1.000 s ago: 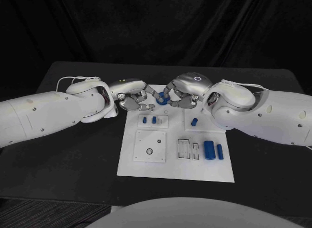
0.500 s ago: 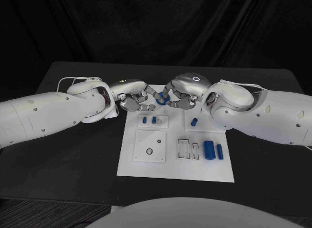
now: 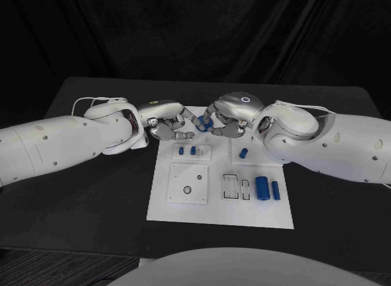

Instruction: Assemble the parts on the task board

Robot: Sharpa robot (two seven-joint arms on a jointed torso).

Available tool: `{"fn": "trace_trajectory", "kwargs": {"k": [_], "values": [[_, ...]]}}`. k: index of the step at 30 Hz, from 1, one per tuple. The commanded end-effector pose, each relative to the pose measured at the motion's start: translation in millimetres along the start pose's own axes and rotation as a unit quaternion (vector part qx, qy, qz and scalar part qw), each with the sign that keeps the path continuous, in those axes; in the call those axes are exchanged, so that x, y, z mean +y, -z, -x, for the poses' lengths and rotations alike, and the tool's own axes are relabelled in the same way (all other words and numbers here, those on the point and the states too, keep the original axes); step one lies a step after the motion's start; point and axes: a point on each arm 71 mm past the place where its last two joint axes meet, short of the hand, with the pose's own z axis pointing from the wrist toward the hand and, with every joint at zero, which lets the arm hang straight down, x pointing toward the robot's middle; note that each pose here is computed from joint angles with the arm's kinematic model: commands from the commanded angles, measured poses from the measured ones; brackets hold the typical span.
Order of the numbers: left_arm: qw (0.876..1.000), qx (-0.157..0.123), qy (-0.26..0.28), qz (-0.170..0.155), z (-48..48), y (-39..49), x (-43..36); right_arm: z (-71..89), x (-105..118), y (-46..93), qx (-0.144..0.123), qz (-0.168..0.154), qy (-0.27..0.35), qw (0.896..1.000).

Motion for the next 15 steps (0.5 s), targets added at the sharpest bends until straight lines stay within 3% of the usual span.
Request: {"fn": "trace_trajectory", "kwargs": {"k": [1,15], "values": [[1.000,0.008,0.005,-0.004,-2.9,-1.0,-0.9,1.7,3.9,0.3,-0.006,0.011,0.002,1.000],[1.000,0.017,0.010,0.006,-6.2,-1.0,1.3,1.4,9.4,2.3,0.000,0.019,-0.001,1.000]]}}
